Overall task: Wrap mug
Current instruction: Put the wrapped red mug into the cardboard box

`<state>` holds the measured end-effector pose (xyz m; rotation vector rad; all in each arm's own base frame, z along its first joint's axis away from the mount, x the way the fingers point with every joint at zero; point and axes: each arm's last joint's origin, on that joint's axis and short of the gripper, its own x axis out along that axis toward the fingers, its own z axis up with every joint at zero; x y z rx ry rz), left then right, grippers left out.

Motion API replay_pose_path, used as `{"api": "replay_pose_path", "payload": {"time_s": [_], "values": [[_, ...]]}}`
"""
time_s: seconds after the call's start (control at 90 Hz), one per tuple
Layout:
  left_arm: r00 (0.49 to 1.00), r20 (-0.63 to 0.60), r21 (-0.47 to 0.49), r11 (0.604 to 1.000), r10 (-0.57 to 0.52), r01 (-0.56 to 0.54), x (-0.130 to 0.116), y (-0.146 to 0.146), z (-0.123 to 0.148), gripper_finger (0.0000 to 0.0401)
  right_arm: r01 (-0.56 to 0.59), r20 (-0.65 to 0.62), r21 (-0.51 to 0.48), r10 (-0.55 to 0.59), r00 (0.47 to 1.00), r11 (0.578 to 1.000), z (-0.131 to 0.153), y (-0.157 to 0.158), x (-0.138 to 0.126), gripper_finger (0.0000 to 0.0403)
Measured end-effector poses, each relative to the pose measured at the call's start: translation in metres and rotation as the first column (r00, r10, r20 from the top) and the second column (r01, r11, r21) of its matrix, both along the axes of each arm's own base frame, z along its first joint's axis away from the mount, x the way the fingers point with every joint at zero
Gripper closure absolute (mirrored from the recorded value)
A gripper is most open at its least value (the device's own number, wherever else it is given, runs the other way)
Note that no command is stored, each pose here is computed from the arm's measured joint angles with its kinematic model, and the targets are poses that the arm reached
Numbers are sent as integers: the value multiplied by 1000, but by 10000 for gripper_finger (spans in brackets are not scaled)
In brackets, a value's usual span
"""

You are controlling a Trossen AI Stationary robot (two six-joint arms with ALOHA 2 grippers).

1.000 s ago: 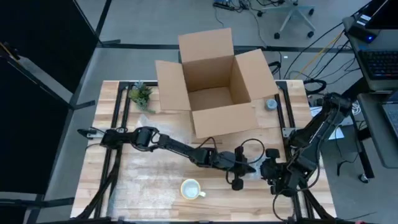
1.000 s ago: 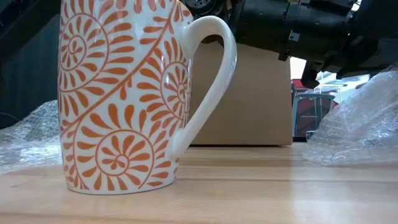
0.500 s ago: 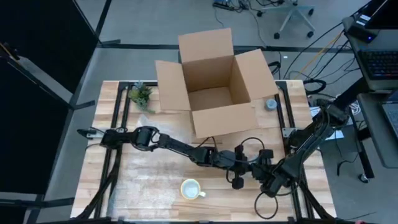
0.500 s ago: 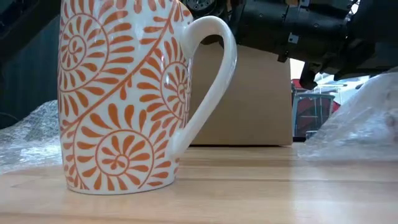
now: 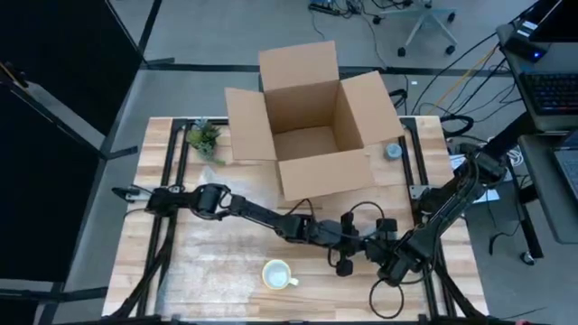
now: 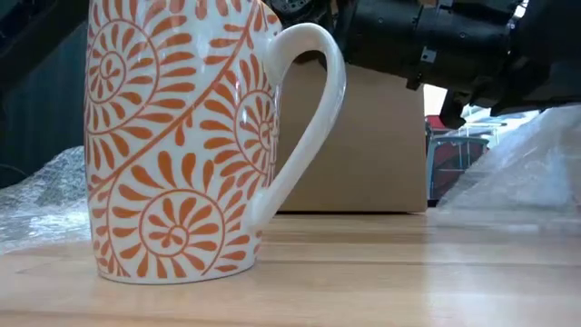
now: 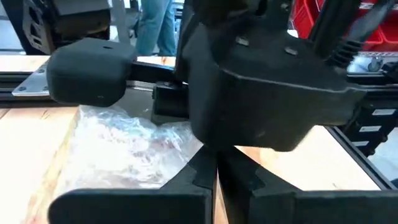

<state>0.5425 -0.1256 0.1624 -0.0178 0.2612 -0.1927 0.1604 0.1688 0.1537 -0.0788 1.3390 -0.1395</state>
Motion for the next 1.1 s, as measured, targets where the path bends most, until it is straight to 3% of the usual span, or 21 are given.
{"api": "replay_pose_path", "payload": {"time_s": [0.289,0.389,0.522,0.844,1.1], "values": [[1000,20,35,999,-23,22,-3,-7,6,401,-26,-14,22,27,1000,999,19,7,-2,386],[998,56,32,999,-20,19,-5,-9,21,401,-45,-6,40,45,999,998,41,13,-4,386],[995,96,98,995,-23,13,-11,-15,46,401,-78,-27,4,78,997,997,72,16,-11,387],[995,99,267,963,-2,-25,-37,-24,104,401,-162,181,70,147,972,984,159,28,-19,387],[999,37,309,951,3,-15,-70,-40,145,401,-269,391,73,220,893,960,222,27,-16,387]]}}
